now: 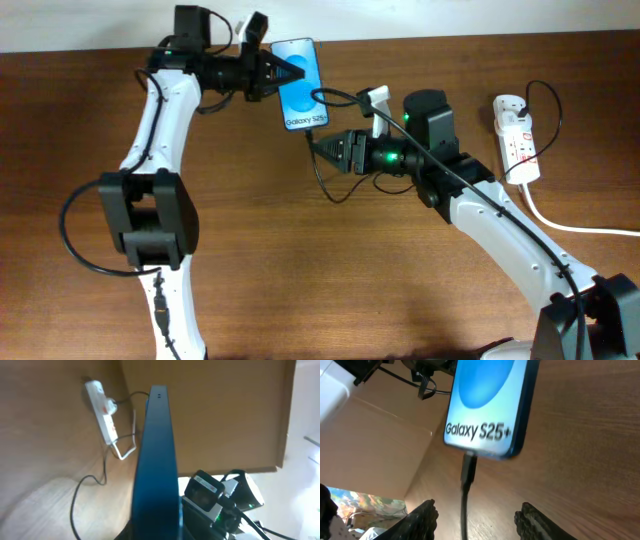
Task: Plug charger to phone and switch on socket
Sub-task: 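Push the USB-C plug up into the phone's bottom port, then lower the charging phone onto the table with the left gripper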
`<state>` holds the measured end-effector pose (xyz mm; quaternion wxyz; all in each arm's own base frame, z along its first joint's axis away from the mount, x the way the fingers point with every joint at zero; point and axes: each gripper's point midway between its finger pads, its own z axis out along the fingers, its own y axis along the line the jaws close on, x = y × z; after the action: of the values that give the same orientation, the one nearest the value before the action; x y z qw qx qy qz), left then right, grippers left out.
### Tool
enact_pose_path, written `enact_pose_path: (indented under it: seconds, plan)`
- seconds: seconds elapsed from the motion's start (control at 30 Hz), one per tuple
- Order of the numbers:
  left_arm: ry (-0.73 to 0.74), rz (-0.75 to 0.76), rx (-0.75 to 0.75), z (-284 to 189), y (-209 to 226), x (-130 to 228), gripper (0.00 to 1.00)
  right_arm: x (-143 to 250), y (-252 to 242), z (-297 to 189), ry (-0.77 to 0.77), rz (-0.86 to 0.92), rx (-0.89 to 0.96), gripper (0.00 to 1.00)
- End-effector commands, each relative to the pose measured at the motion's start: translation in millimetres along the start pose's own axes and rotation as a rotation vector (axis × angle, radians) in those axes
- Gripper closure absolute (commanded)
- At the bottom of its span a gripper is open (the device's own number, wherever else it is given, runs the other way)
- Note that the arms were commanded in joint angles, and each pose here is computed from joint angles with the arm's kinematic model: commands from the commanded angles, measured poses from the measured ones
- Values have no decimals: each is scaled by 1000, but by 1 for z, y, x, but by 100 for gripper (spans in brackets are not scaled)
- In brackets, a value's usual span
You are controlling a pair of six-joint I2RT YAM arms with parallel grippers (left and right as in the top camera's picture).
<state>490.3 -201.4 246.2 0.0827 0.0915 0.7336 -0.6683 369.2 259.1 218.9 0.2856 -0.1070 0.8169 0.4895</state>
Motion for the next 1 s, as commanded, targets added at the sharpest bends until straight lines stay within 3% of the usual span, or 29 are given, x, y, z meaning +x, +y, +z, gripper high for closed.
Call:
enact_pose_path:
  seconds: [0.0,0.1,0.2,0.37,0.43,0.63,0.73,0.97]
  plan:
    - [-68,14,-118,-17,16,-13,100,-9,10,-5,-18,-29,-11,43]
    - [-83,-53,-319,-22,53,-4,100,-3,-5,-6,-5,14,59,38]
    - [4,-118,-552,-37,90,33,100,5,-21,-7,10,59,143,37]
    - [76,-150,-701,-48,120,55,100,9,-27,-8,21,73,169,37]
    - [112,-184,-700,-39,135,63,100,10,-28,-8,20,73,176,37]
    - [249,-69,-765,-6,177,79,100,15,-31,-9,36,90,189,37]
    - [228,-123,-898,-19,191,78,100,15,-31,-9,38,92,191,37]
    - [198,-194,-913,-20,191,79,100,17,-33,-9,44,101,204,37]
